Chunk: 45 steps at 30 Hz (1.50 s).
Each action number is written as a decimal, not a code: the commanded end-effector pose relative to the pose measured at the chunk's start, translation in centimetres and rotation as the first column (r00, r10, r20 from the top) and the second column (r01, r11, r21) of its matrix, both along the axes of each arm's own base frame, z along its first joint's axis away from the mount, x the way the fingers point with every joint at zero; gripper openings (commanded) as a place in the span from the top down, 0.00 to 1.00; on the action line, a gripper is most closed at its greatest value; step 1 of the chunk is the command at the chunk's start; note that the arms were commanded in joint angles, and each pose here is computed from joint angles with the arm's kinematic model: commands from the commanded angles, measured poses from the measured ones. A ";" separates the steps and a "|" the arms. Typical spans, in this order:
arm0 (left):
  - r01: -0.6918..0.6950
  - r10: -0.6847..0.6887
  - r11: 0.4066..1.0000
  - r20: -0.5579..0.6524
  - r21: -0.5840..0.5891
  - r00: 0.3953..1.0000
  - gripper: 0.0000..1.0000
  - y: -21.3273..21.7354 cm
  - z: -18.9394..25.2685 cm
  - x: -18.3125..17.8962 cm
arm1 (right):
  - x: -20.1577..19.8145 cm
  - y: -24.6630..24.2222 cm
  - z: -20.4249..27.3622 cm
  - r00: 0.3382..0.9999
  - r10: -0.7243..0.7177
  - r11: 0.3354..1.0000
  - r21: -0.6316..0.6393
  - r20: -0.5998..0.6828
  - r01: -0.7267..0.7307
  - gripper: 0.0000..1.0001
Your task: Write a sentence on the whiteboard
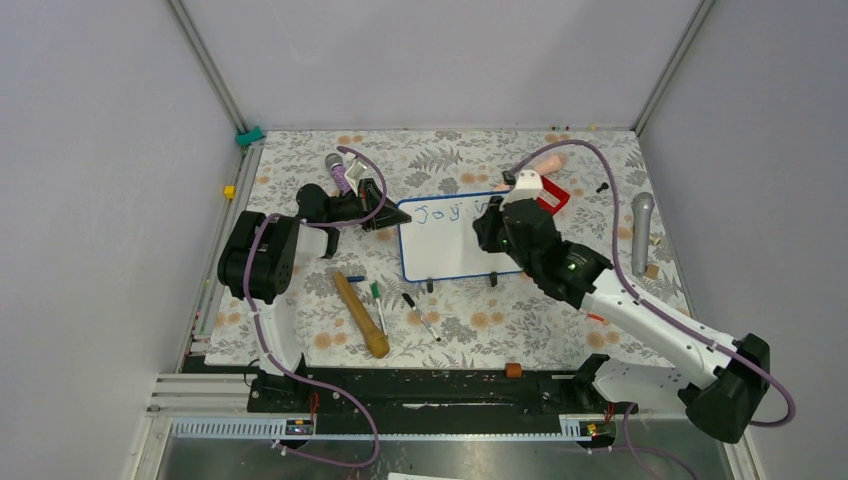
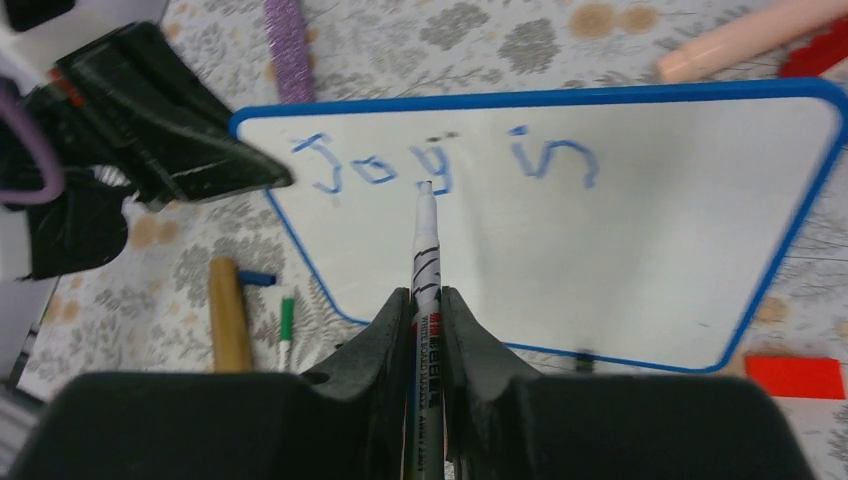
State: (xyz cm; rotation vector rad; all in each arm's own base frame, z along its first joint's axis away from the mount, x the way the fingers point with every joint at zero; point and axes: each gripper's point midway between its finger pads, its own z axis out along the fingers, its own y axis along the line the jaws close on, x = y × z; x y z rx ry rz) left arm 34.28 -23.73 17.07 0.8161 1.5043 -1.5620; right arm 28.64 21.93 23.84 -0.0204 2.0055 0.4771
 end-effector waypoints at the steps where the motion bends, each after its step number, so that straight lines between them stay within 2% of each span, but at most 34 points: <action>1: 0.111 -0.116 0.993 0.113 0.042 0.987 1.00 -0.1 -0.8 -2.0 | -1.3 4.7 3.0 0.997 0.077 0.996 0.043 0.024 -0.078 1.00; 5: 0.113 -0.117 0.993 0.113 0.042 0.987 1.00 -0.1 -0.8 -2.0 | -1.3 7.6 3.3 0.997 0.080 0.997 0.011 0.016 -0.081 1.00; 12: 0.118 -0.122 0.992 0.109 0.044 0.987 1.00 -0.1 -0.9 -1.9 | -1.9 9.5 3.1 0.996 0.069 0.997 -0.030 0.052 -0.068 1.00; 18: 0.116 -0.120 0.992 0.107 0.043 0.987 1.00 -0.1 -1.0 -2.0 | -2.4 10.6 0.6 0.993 0.102 0.993 -0.068 0.053 -0.098 1.00; 32: 0.111 -0.115 0.993 0.104 0.044 0.988 1.00 -0.1 -1.6 -1.9 | -2.5 12.5 -2.8 0.988 0.148 0.978 -0.153 0.036 -0.140 1.00; 45: 0.108 -0.112 0.993 0.103 0.044 0.988 1.00 -0.1 -1.7 -2.0 | -3.4 11.2 -6.3 0.997 0.081 0.972 -0.223 0.000 -0.079 1.00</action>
